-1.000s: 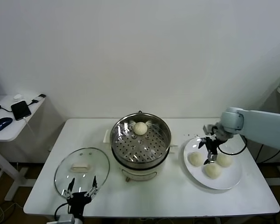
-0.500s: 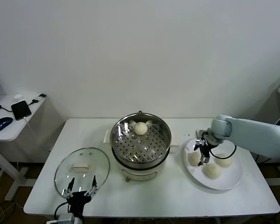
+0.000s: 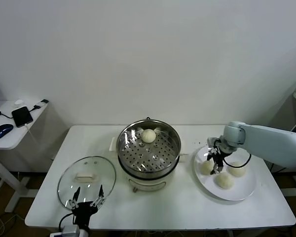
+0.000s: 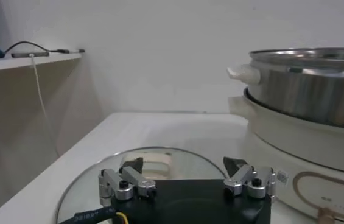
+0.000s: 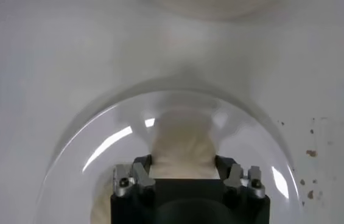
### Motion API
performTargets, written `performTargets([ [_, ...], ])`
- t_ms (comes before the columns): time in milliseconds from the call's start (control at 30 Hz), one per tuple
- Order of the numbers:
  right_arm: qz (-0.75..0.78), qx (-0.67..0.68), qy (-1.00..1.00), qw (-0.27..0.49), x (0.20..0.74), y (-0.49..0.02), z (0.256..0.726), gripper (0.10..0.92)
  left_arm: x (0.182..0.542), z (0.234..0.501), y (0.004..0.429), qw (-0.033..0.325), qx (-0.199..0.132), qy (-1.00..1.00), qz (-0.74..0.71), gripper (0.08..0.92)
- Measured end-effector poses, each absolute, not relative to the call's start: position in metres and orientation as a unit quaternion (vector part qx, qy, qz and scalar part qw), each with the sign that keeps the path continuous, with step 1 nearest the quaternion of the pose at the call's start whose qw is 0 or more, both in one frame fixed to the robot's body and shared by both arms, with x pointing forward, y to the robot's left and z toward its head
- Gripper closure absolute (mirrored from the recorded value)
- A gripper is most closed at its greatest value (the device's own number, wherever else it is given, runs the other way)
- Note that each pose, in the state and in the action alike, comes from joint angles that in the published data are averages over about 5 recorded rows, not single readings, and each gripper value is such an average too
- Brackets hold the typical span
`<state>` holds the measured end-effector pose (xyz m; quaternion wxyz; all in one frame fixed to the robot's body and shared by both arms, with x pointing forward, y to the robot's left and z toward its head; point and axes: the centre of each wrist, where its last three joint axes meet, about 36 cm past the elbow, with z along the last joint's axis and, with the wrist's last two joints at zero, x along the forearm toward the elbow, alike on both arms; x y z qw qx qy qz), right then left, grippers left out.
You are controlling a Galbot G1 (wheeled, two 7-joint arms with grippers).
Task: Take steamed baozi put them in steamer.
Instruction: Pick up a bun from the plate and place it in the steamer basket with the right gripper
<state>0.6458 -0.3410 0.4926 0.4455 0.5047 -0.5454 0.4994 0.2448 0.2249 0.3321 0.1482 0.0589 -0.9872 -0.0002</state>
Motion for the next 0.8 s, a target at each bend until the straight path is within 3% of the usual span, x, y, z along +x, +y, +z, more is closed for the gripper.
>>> performTargets([
  [300, 0.51, 0.504, -0.572, 0.398, 0.671, -0.326, 0.608, 0.335, 0.244, 0.337, 0.224, 0.144, 0.055, -0.988, -0.002, 0.177],
  [500, 0.508, 0.521, -0.595, 0.341, 0.673, -0.272, 0.697, 0.335, 0.248, 0.342, 0.222, 0.139, 0.05, -0.989, -0.002, 0.177],
  [633, 0.498, 0.546, -0.598, 0.31, 0.663, -0.217, 0.724, 0.335, 0.249, 0.343, 0.221, 0.139, 0.049, -0.989, -0.002, 0.177],
  [800, 0.489, 0.57, -0.591, 0.295, 0.651, -0.152, 0.723, 0.335, 0.25, 0.343, 0.222, 0.14, 0.048, -0.989, -0.003, 0.177],
])
